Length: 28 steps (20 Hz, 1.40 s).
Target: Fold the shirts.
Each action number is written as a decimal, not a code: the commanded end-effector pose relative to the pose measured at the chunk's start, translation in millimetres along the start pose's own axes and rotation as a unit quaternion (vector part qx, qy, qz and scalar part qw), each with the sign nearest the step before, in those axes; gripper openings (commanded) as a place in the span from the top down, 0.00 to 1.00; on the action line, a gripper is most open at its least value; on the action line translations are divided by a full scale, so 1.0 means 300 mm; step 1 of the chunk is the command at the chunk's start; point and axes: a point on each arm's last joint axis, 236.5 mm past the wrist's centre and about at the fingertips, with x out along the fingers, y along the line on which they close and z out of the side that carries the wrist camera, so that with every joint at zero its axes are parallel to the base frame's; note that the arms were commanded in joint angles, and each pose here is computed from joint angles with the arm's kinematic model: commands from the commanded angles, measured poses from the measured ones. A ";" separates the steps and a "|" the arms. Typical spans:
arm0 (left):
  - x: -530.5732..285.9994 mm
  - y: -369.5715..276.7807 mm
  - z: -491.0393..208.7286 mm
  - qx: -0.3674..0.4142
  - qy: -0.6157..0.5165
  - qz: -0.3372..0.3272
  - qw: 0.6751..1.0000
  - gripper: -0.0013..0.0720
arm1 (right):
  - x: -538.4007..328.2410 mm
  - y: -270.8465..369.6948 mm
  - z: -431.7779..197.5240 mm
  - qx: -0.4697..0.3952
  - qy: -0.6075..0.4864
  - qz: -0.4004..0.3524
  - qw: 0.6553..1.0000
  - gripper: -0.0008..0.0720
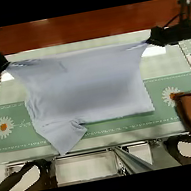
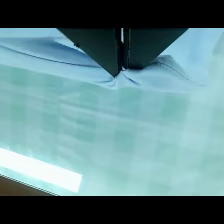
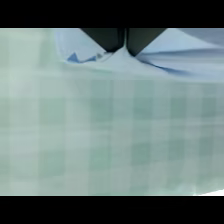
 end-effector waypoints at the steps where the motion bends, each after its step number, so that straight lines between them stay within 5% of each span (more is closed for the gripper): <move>1: 0.241 0.045 0.017 -0.070 -0.016 0.004 0.997 0.96 | 0.278 -0.066 0.110 0.054 0.007 0.032 0.998 0.95; 6: 0.417 0.033 -0.173 -0.131 0.076 -0.008 0.989 0.96 | 0.482 -0.103 0.102 0.115 0.069 0.056 0.989 0.95; 12: 0.253 0.115 -0.278 -0.071 0.176 -0.009 0.982 0.96 | 0.292 -0.071 -0.024 0.050 0.172 0.075 0.981 0.95; 17: 0.142 0.164 -0.543 -0.007 0.343 -0.021 0.939 0.96 | 0.237 -0.139 -0.202 0.024 0.271 0.003 0.962 0.95; 22: 0.181 0.200 -0.702 -0.034 0.396 -0.014 0.917 0.96 | 0.342 -0.223 -0.364 0.039 0.306 -0.033 0.951 0.95; 23: 0.187 0.194 -0.715 -0.036 0.401 -0.016 0.915 0.93 | 0.363 -0.220 -0.353 0.044 0.291 -0.032 0.955 0.84; 24: 0.187 0.188 -0.729 -0.035 0.410 -0.017 0.911 0.59 | 0.376 -0.210 -0.340 0.056 0.281 -0.032 0.958 0.40; 25: 0.183 0.189 -0.731 -0.031 0.414 -0.015 0.910 0.01 | 0.378 -0.188 -0.317 0.063 0.271 -0.023 0.960 0.13; 28: 0.112 0.210 -0.702 -0.040 0.426 -0.008 0.904 0.03 | 0.268 -0.156 -0.205 0.058 0.247 -0.004 0.967 0.14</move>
